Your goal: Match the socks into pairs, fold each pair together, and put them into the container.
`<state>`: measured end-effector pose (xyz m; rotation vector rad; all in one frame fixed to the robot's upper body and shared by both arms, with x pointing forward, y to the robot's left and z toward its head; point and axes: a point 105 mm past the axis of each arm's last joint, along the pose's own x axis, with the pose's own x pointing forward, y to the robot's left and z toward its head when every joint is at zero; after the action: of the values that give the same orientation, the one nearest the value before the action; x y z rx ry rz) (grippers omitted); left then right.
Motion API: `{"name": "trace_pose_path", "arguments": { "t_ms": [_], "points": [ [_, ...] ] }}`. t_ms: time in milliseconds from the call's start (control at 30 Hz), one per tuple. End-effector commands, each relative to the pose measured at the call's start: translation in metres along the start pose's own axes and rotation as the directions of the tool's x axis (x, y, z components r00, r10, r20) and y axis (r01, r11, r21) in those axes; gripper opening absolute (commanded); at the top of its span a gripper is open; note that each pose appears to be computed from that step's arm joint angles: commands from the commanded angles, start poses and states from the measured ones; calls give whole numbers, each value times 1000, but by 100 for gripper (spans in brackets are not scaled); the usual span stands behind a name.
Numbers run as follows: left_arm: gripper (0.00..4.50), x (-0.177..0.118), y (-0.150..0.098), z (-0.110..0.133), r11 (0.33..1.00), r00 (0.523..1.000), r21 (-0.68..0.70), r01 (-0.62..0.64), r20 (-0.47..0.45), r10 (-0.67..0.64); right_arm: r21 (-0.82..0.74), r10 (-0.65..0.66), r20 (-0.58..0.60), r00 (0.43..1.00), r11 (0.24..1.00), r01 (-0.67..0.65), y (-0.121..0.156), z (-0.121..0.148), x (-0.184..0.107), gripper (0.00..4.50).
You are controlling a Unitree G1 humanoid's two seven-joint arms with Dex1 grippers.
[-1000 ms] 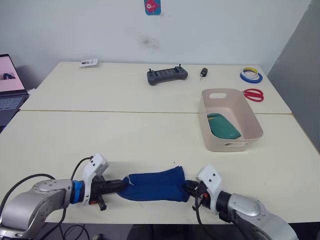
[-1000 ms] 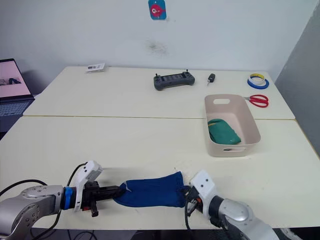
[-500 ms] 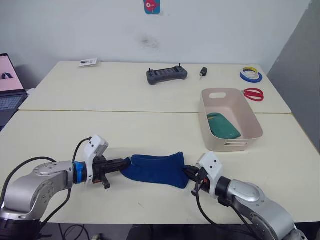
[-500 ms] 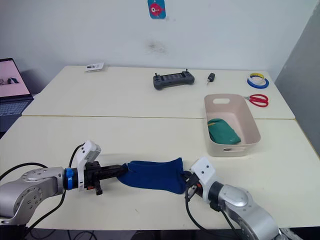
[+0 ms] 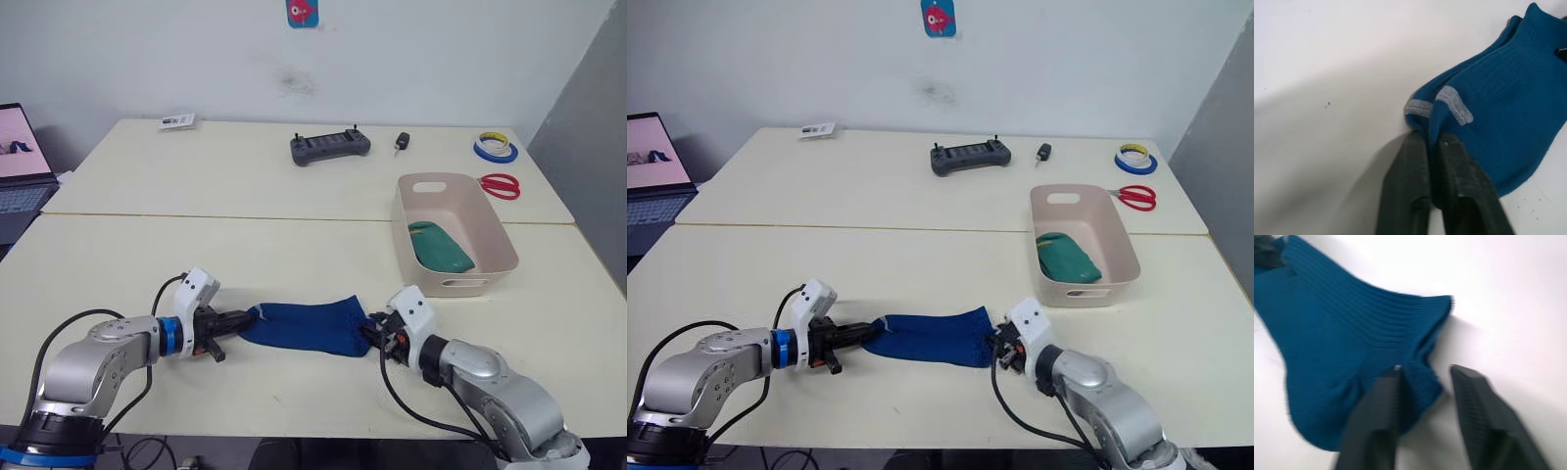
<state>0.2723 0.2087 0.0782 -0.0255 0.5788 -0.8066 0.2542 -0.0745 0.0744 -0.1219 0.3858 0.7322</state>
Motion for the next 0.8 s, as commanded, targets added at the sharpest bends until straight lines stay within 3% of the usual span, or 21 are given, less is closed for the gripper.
{"name": "trace_pose_path", "arguments": {
  "t_ms": [33, 100, 133, 267, 367, 400, 533, 633, 800],
  "points": [
    [164, -13, 11, 14, 994, 995, 79, -79, 63, 74, -14, -5, 85, 996, 1000, 6, 2, 20, -9, 334],
    [225, -21, 9, 15, 993, 995, 94, -75, 75, 68, -29, -11, 116, 993, 999, 15, 2, 26, -13, 407],
    [226, -23, 8, 15, 993, 995, 100, -68, 75, 61, -36, -10, 127, 992, 999, 15, 2, 29, -14, 439],
    [226, -42, 10, 31, 979, 979, 167, -116, 187, 84, -93, 13, 212, 977, 996, 7, 7, 46, -25, 447],
    [226, -41, -4, 55, 971, 962, 234, -47, 273, -20, -159, 62, 266, 962, 987, -20, 12, 58, -26, 447],
    [189, -35, -13, 59, 965, 962, 261, -7, 264, -64, -169, 73, 274, 959, 985, -27, 14, 60, -23, 450],
    [85, -7, -46, 57, 907, 962, 394, 151, 154, -227, -209, 134, 262, 956, 975, -80, 23, 61, 0, 326],
    [0, 15, -50, 48, 885, 964, 429, 182, 100, -247, -235, 168, 241, 956, 966, -110, 31, 56, 23, 220],
    [0, 35, -44, 34, 865, 973, 463, 192, 25, -229, -252, 189, 208, 960, 958, -134, 40, 46, 43, 48]
  ]
}}
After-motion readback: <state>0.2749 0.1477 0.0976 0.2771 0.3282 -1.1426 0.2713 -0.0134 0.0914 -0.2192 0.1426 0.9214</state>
